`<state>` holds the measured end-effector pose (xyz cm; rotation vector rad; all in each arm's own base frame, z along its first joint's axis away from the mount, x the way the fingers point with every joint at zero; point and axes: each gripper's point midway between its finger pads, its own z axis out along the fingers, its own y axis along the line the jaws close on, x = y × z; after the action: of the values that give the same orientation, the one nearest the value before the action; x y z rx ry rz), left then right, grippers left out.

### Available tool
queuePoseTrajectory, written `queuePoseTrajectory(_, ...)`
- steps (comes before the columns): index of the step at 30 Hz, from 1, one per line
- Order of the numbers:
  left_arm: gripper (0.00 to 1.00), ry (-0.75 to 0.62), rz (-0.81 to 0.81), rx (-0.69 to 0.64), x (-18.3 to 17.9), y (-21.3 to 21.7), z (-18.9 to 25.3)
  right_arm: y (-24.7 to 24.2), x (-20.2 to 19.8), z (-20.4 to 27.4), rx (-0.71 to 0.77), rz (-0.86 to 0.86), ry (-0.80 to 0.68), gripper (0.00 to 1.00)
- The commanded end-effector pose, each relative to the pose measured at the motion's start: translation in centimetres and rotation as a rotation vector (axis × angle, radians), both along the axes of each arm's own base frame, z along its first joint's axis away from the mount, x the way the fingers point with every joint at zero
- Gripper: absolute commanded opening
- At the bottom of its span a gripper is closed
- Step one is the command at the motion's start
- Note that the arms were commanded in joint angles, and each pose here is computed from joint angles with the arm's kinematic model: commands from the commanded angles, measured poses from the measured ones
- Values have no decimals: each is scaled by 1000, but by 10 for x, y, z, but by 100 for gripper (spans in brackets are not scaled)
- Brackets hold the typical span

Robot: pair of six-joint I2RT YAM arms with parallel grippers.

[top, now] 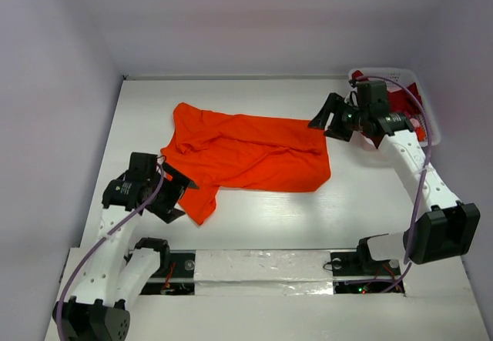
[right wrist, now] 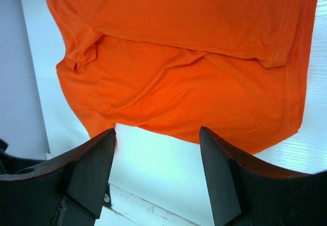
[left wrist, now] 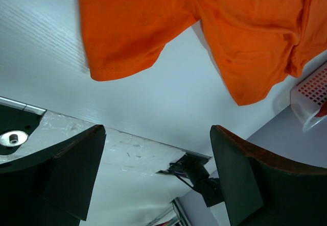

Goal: Fold and stack the t-shirts
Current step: Fold the flattened tshirt in 1/3 of the way

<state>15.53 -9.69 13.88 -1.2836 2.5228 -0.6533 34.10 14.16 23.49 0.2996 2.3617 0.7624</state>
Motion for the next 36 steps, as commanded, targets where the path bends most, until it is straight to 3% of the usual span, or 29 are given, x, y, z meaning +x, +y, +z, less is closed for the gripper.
queuePoseTrajectory(1, 80, 32, 25, -33, 4, -6, -9, 8, -7, 19, 56, 28, -63, 72)
queuePoseTrajectory(8, 80, -19, 44, 73, 22, 10, 2, 5, -8, 6, 26, 33, -51, 72)
queuePoseTrajectory(12, 80, -85, 38, 254, 53, 36, 31, 6, 8, -8, 29, 13, -42, 69)
queuePoseTrajectory(14, 79, -143, 28, 302, 80, 41, 46, 9, 18, -25, 26, 11, -3, 51)
queuePoseTrajectory(15, 75, -159, 24, 305, 87, 40, 50, 8, 23, -29, 16, 8, 4, 25)
queuePoseTrajectory(17, 66, -215, 3, 293, 107, 33, 62, 7, 36, -45, -17, 8, 41, 2)
queuePoseTrajectory(21, 37, -234, -43, 300, 129, 21, 62, 28, 36, -83, -58, 113, 157, 0)
queuePoseTrajectory(27, 9, -244, -57, 338, 150, 23, 47, 81, 23, -124, -204, 258, 213, 0)
queuePoseTrajectory(36, 11, -279, -84, 426, 163, 32, 62, 137, 33, -145, -345, 331, 215, 0)
